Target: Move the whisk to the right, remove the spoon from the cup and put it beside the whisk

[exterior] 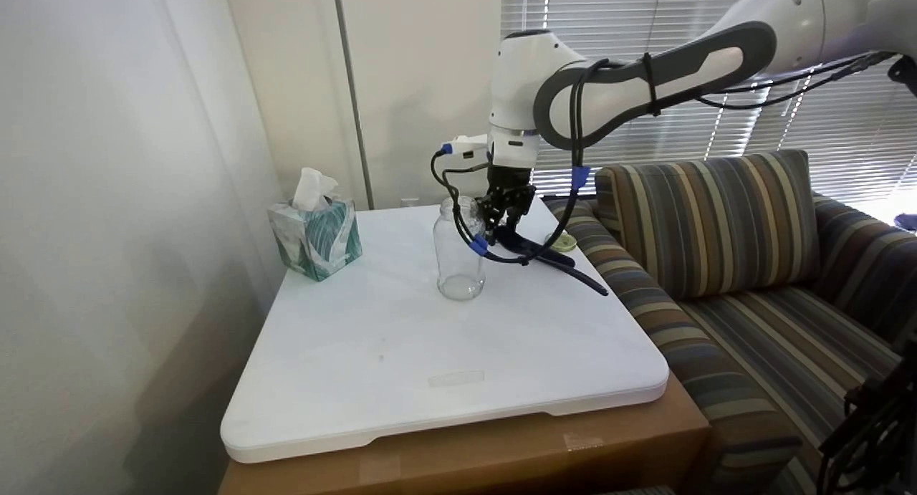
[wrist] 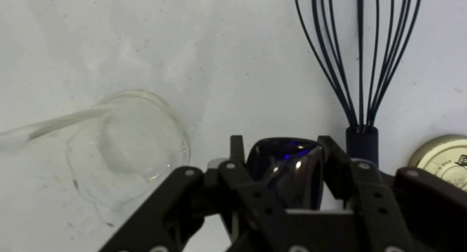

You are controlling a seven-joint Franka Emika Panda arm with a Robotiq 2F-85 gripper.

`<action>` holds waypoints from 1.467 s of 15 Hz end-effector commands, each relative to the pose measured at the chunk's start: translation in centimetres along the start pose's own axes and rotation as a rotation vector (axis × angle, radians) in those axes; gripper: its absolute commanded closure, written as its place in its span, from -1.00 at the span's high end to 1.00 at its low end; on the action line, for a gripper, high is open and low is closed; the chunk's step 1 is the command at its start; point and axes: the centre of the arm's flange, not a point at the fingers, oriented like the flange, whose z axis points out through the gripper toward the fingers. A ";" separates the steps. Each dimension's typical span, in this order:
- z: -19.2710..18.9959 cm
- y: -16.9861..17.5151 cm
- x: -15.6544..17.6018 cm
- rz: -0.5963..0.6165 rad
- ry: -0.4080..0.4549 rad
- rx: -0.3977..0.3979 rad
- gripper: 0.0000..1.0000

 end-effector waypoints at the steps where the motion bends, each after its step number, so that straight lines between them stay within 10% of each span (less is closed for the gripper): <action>1: 1.1 -3.1 -4.9 -0.010 0.007 -0.010 -0.46; 5: 0.8 -3.5 -5.2 -0.009 0.003 -0.014 -0.46; 7: 0.8 -3.5 -5.2 -0.005 0.003 -0.013 0.54; 11: 0.6 -3.7 -5.4 -0.004 -0.010 -0.009 0.95; 15: 0.1 -3.8 -5.4 -0.001 -0.037 -0.003 1.00; 22: -14.8 -4.3 -7.7 0.201 -0.037 0.067 1.00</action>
